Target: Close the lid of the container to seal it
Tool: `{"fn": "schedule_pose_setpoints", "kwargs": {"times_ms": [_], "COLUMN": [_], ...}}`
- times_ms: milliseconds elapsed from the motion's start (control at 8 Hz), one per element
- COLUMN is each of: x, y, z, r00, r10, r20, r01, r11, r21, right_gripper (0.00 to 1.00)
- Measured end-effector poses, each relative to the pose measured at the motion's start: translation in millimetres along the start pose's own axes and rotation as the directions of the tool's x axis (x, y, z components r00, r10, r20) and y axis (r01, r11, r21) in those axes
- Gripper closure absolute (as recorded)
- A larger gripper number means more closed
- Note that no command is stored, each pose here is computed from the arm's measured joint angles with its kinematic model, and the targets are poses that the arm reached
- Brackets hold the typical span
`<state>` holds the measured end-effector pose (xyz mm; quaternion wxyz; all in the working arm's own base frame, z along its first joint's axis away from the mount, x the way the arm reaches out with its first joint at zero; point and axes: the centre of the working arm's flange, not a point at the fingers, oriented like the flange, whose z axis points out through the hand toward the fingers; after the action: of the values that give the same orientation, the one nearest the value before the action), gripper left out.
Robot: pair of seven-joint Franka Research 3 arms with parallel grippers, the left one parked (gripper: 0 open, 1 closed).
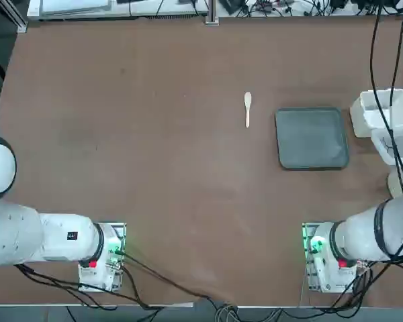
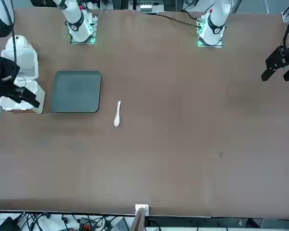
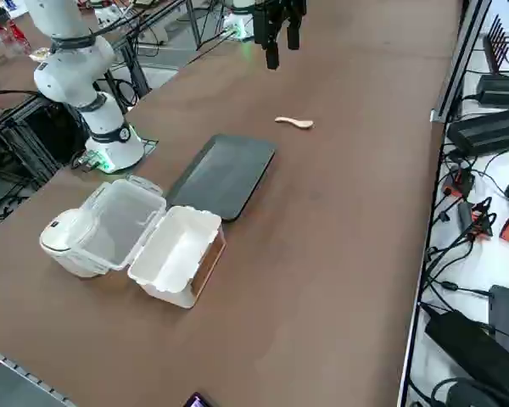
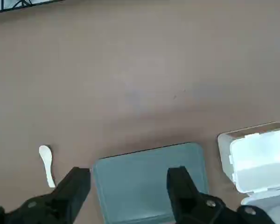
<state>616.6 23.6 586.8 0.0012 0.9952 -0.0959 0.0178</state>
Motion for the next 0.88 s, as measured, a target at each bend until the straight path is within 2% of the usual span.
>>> {"fn": "schedule_pose_setpoints", "kwargs": {"times_ms": [375, 625, 875], "x": [-1.9, -13.2, -24.9], "y": [-6.0, -20.3, -32.5], "z": [-0.1, 13.8, 46.2], "r00": [1.000, 0.997, 0.986], "r10": [-0.006, -0.016, -0.017], "r20": [0.002, 0.079, 0.164], "r01": [0.006, 0.018, 0.024], "r11": [1.000, 1.000, 0.999], "r21": [0.001, -0.016, -0.041], "right_gripper": [0.00, 0.00, 0.00]}}
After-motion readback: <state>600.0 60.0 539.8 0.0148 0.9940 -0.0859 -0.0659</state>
